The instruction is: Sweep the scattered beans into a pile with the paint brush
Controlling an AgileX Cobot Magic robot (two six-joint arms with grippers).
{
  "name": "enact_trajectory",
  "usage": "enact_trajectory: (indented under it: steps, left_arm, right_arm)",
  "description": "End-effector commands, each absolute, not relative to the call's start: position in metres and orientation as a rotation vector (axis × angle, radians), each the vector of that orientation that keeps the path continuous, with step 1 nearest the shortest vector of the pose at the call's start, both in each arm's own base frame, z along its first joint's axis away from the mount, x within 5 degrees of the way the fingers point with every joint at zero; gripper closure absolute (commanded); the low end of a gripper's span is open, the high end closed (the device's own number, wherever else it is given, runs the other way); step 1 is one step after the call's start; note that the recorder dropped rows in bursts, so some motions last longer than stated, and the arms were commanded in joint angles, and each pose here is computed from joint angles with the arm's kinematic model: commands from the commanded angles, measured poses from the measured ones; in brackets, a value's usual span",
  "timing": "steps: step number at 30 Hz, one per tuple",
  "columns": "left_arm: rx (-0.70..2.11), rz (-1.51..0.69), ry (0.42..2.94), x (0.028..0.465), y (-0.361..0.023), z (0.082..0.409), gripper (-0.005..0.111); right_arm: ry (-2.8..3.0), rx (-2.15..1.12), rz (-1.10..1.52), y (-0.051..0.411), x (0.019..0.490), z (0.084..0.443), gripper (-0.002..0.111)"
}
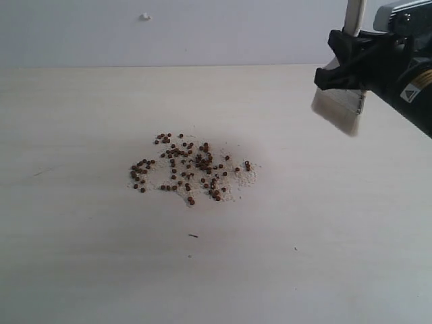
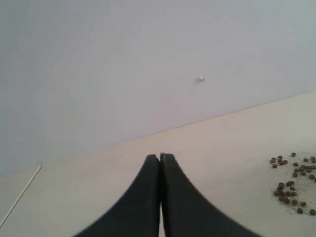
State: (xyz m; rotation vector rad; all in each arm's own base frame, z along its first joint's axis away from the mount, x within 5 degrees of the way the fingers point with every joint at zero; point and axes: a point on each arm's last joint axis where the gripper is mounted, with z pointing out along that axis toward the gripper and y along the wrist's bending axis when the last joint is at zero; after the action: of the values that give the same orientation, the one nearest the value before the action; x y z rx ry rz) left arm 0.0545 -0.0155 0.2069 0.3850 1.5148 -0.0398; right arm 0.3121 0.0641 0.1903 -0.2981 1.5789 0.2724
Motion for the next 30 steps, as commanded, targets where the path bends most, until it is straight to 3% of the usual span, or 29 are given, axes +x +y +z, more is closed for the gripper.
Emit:
enact_trajectory:
  steps: [1, 10, 16, 30]
  left_arm:
    - [0.387, -0.037, 1.516, 0.054, -0.015, 0.206, 0.107]
    - [0.387, -0.037, 1.516, 0.054, -0.015, 0.206, 0.107]
    - [0.387, -0.037, 1.516, 0.054, -0.015, 0.206, 0.107]
    - [0.387, -0.037, 1.516, 0.054, -0.015, 0.206, 0.107]
  right_arm:
    - [1.542, -0.407, 0.251, 0.069, 0.313, 0.173, 0.108]
    - [1.462, -0.667, 0.098, 0.105, 0.307, 0.150, 0.108]
    - [1.422, -0.607, 0.040, 0.127, 0.316, 0.152, 0.108]
    - [1.582, -0.571, 0.135, 0.138, 0.334, 0.092, 0.108]
